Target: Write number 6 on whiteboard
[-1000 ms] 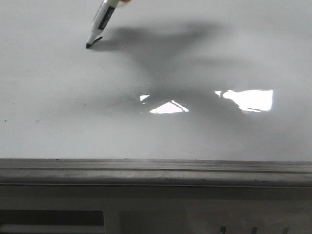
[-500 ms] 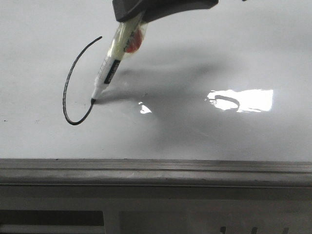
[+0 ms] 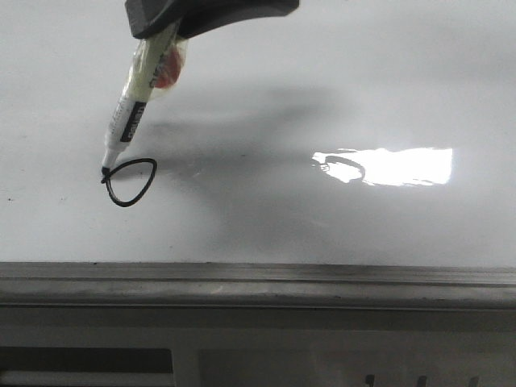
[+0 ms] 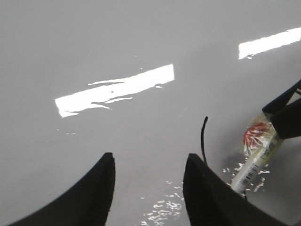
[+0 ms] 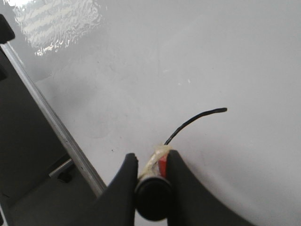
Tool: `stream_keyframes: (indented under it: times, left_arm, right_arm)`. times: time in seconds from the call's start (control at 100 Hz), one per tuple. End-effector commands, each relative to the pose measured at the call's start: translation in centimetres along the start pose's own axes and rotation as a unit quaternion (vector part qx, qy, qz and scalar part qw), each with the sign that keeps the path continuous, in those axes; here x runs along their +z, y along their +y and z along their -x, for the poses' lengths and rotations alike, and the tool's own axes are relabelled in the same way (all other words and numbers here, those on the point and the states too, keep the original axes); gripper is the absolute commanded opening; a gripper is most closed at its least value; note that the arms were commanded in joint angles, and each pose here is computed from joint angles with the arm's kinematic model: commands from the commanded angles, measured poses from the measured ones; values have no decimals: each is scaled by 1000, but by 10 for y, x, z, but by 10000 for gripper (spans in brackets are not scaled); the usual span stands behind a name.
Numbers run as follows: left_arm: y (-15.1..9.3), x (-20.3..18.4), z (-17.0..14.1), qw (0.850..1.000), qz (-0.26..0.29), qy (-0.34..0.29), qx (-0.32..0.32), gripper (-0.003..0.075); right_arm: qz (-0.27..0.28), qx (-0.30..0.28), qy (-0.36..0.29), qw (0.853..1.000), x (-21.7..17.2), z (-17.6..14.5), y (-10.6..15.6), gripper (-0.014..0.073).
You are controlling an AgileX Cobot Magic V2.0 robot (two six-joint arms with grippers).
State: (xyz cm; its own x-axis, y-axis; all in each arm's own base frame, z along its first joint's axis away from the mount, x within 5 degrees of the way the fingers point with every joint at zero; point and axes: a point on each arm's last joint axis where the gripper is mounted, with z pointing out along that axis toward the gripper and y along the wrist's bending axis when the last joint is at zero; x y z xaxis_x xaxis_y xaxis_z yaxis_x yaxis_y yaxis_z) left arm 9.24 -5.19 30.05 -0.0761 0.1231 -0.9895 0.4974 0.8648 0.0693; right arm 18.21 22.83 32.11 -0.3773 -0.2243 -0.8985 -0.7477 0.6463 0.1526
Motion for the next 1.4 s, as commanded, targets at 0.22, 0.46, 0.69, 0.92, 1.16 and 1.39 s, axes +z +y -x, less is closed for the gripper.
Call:
stream_keyframes:
  times: [0.22,0.46,0.69,0.92,1.16,1.39]
  left_arm:
    - [-36,5,-20,987,-156,24,22,316]
    - [-53,20,-27,979,-196,27,49,316]
    - [-57,45,-33,982,-179,29,55,316]
    - [-61,55,-38,982,-178,43,48,134]
    - [-60,53,-37,983,-175,45,34,-20]
    - [-59,54,-38,984,-169,53,8,-20]
  right_arm:
    - [47,-36,-46,997,-17,15,30,-64]
    - [56,-33,-42,997,-18,14,35,-64]
    - [65,-31,-35,997,-18,11,40,-64]
    - [66,-28,-35,997,-18,11,40,-64]
    - [66,-26,-30,997,-18,11,40,-64]
    - [52,-17,-37,998,-17,13,31,305]
